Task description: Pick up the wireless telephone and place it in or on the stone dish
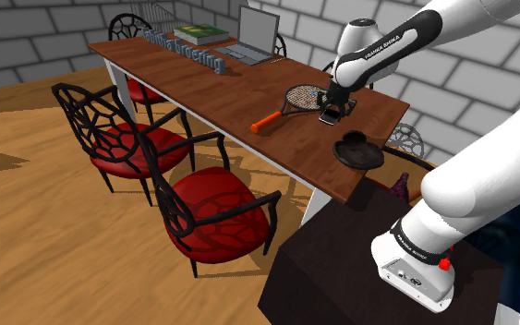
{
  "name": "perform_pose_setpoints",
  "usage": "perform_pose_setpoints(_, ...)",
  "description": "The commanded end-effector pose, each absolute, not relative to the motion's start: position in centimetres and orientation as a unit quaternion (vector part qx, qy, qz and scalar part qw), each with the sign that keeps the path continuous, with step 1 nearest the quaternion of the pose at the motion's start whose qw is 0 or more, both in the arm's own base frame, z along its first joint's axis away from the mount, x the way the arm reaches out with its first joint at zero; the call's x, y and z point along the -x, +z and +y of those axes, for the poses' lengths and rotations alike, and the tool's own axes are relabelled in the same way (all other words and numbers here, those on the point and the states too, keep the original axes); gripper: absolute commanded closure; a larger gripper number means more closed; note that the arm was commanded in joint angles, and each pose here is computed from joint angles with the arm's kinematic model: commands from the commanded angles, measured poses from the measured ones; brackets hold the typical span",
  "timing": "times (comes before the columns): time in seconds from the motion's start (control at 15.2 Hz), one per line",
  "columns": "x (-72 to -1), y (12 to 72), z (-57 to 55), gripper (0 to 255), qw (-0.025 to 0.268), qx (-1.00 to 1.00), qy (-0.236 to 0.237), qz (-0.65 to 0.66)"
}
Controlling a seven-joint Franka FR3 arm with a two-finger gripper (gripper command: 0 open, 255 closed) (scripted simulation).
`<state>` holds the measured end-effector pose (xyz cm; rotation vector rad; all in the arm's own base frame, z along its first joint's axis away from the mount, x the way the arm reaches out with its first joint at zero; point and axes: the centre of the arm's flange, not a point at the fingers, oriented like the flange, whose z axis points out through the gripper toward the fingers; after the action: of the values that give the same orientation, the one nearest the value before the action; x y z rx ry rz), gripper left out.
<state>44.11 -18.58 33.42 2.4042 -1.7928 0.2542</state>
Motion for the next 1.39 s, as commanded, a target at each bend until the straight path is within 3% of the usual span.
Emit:
perform_pose_setpoints(0.0, -44.1, 34.4, -18.6, 255, 0.066, -0.797, 0.084, -0.594)
perform_pose_setpoints(0.73, -44.1, 40.0, -18.6, 255, 0.066, -0.797, 0.084, -0.594)
perform_pose_setpoints(1.32, -32.3, 40.4, -16.9, 255, 0.066, -0.797, 0.084, -0.594)
